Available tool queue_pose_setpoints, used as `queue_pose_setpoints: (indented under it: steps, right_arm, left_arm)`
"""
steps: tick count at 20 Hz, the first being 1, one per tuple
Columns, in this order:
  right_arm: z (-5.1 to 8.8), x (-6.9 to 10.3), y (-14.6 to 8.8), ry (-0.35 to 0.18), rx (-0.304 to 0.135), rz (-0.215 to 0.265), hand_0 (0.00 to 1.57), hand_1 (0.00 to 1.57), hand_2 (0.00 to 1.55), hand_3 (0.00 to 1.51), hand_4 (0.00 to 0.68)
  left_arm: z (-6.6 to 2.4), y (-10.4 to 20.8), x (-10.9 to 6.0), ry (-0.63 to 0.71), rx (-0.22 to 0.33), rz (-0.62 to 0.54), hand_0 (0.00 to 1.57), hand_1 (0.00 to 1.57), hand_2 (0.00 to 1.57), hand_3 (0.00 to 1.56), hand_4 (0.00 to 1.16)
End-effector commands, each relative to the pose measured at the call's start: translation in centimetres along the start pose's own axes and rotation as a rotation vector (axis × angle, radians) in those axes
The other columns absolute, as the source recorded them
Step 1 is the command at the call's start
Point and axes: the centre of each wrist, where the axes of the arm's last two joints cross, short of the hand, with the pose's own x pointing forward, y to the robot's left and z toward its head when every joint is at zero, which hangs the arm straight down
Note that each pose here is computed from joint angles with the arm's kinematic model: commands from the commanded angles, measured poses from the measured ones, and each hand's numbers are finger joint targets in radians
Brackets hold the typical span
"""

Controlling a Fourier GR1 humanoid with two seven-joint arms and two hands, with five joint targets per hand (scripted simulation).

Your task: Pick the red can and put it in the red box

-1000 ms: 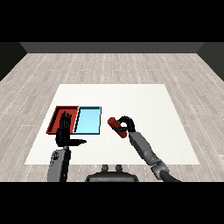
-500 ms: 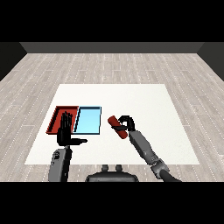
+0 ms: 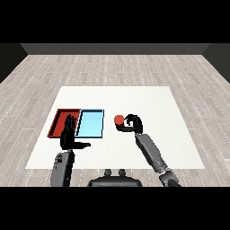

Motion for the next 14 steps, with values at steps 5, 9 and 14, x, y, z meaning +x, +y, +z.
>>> queue_pose_setpoints:
  steps: [5,9,14]
  right_arm:
    - [0.5,4.7,-0.9,-0.139,0.003,-0.031,1.54,1.54,1.47,1.40,0.623]
    - [2.2,8.7,-2.8,-0.259,0.011,-0.035,1.48,1.48,1.43,1.39,0.636]
    - [2.6,8.8,-0.1,-0.277,0.007,-0.056,1.44,1.44,1.40,1.38,0.628]
  left_arm:
    - [-0.95,-3.9,1.2,-0.014,-0.056,-0.008,0.00,0.00,0.00,0.00,0.00]
    - [-2.71,-5.4,2.8,0.042,-0.123,0.014,0.00,0.00,0.00,0.00,0.00]
    - [-2.42,-7.2,2.8,0.078,-0.155,0.000,0.00,0.00,0.00,0.00,0.00]
